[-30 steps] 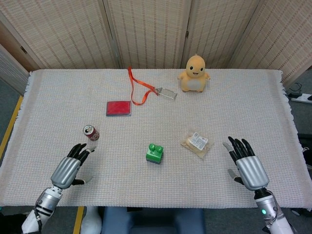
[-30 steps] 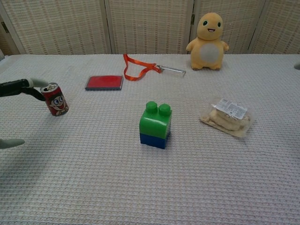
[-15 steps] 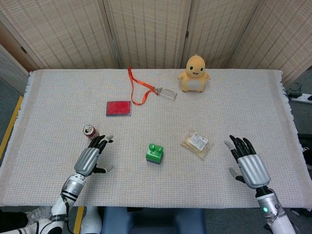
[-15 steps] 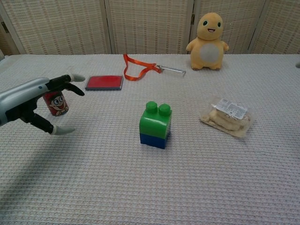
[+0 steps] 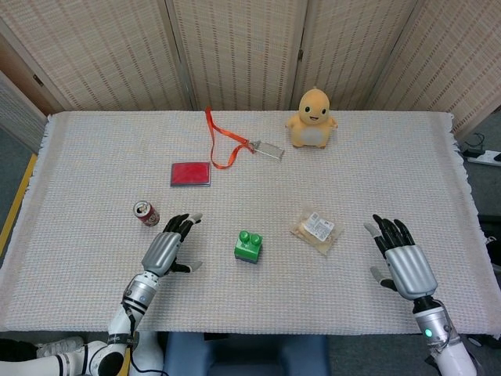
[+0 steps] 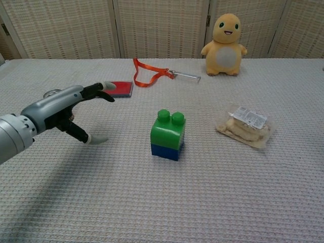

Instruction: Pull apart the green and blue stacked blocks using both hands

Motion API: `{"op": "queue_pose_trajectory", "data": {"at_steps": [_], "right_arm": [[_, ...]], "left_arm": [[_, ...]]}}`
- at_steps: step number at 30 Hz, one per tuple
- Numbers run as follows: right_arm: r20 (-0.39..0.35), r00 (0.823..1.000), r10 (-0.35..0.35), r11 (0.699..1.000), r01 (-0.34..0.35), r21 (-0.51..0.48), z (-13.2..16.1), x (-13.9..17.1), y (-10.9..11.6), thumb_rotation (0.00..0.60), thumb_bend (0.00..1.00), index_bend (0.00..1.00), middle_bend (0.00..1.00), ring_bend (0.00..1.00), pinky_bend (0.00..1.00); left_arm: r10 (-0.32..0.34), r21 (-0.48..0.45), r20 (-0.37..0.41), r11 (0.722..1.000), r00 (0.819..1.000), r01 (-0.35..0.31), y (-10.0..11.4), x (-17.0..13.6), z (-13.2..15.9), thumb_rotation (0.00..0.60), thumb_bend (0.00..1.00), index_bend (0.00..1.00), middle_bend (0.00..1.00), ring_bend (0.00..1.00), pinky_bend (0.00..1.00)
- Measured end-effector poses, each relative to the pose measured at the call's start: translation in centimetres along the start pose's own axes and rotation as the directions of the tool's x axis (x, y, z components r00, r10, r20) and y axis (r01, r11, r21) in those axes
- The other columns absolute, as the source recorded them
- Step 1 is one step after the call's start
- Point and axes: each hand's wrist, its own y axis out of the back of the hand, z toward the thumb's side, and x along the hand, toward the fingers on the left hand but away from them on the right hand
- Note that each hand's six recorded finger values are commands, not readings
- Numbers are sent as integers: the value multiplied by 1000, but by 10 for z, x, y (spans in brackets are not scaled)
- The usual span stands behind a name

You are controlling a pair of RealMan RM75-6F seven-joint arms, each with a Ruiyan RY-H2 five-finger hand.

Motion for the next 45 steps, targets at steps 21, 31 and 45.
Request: {"op": "queue_pose_trajectory", "data": {"at_steps": [21, 31, 45], "right_arm": [[12, 999, 39, 999, -39, 3, -5, -5, -5, 600, 362, 0, 0, 0, 0], [7, 999, 52, 999, -52, 4, -3, -4, -7, 600, 362, 0, 0, 0, 0], [4, 999, 42, 999, -42, -7, -4, -3, -2, 600, 362, 0, 0, 0, 0]], "left_arm": [[-83, -114, 51, 990, 995, 89, -43, 46, 32, 600, 255, 0, 186, 0, 0], [-129, -185, 69, 973, 989, 139, -54, 56, 47, 600, 255, 7, 193, 0, 0], [-101, -222, 66, 969, 993, 113, -66, 60, 47, 600, 255, 70, 277, 0, 0]]}}
